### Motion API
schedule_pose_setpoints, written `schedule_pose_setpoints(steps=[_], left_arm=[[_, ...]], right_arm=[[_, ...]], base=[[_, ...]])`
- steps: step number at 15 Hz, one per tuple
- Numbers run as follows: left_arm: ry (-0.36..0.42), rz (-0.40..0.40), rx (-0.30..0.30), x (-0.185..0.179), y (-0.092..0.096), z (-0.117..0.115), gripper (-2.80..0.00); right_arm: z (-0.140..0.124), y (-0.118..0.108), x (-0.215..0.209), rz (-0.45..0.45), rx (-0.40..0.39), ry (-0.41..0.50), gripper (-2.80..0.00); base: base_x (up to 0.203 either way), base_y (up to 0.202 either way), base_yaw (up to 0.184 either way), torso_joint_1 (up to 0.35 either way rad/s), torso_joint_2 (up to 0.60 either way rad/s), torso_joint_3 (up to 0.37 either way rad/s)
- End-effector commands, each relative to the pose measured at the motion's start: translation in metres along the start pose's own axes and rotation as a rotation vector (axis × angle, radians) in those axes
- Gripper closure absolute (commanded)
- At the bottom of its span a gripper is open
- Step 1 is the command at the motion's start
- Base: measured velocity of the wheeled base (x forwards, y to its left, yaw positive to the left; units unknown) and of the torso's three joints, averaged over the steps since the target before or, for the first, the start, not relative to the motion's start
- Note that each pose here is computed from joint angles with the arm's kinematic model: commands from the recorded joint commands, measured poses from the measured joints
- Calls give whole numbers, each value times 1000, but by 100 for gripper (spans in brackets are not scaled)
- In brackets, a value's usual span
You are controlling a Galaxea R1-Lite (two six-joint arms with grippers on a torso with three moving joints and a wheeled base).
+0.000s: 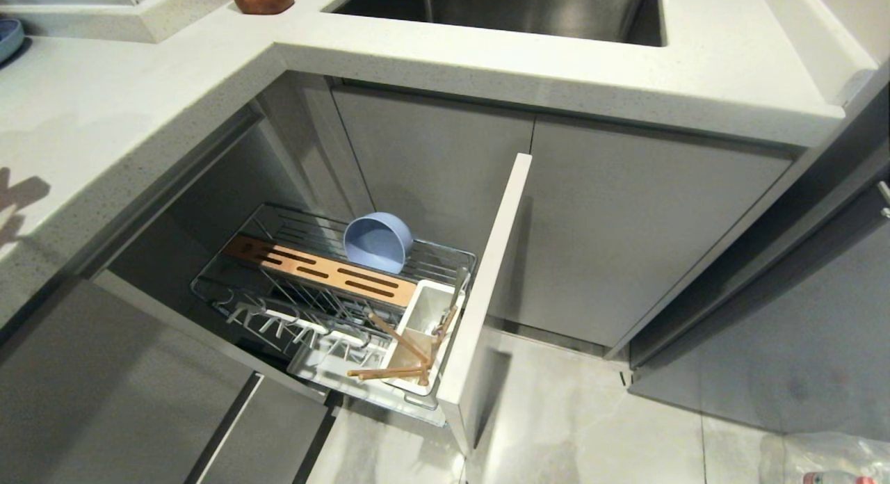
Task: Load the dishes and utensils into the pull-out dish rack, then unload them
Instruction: Pick up the plate and place it in the cupboard
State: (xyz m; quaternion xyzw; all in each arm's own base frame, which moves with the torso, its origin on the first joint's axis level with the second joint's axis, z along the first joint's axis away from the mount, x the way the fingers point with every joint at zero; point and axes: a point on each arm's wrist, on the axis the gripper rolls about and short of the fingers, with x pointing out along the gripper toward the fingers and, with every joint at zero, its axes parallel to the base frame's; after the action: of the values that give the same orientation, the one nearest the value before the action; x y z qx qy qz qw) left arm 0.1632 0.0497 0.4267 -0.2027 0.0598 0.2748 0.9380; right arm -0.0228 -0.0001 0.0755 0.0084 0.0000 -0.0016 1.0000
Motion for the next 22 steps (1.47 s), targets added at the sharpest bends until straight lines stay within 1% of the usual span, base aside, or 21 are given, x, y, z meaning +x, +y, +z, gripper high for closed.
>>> schedule_pose_setpoints(steps=[1, 2, 4, 6, 7, 10, 13, 16, 17, 18, 20, 21, 22], left_arm=[[-30, -42, -6, -28, 2, 3, 0], [-17, -60, 5, -37, 2, 1, 0], [5, -108, 82, -65, 7, -3, 0], [-9, -168, 151, -88, 12, -4, 0], [-19, -204, 155, -94, 11, -4, 0], [-69, -244, 139, -114, 18, -1, 0], [-85, -316, 117, -129, 24, 0, 0], [-32, -375, 33, -128, 22, -4, 0], [-34, -396, 1, -128, 20, -3, 0], [-49, -433, -54, -128, 17, 0, 0], [-78, -502, -183, -127, 9, 7, 0], [-83, -531, -231, -125, 5, 10, 0], [-78, -565, -262, -125, 1, 11, 0]], right_arm=[[0, 0, 0, 0, 0, 2, 0], [0, 0, 0, 0, 0, 2, 0], [0, 0, 0, 0, 0, 2, 0], [0, 0, 0, 0, 1, 2, 0], [0, 0, 0, 0, 0, 2, 0], [0, 0, 0, 0, 0, 2, 0], [0, 0, 0, 0, 0, 2, 0], [0, 0, 0, 0, 0, 2, 0], [0, 0, 0, 0, 0, 2, 0], [0, 0, 0, 0, 0, 2, 0], [0, 0, 0, 0, 0, 2, 0], [0, 0, 0, 0, 0, 2, 0], [0, 0, 0, 0, 0, 2, 0]], base=[[0, 0, 0, 0, 0, 0], [0, 0, 0, 0, 0, 0], [0, 0, 0, 0, 0, 0], [0, 0, 0, 0, 0, 0], [0, 0, 0, 0, 0, 0], [0, 0, 0, 0, 0, 0], [0, 0, 0, 0, 0, 0], [0, 0, 0, 0, 0, 0], [0, 0, 0, 0, 0, 0], [0, 0, 0, 0, 0, 0], [0, 0, 0, 0, 0, 0], [0, 0, 0, 0, 0, 0], [0, 0, 0, 0, 0, 0]])
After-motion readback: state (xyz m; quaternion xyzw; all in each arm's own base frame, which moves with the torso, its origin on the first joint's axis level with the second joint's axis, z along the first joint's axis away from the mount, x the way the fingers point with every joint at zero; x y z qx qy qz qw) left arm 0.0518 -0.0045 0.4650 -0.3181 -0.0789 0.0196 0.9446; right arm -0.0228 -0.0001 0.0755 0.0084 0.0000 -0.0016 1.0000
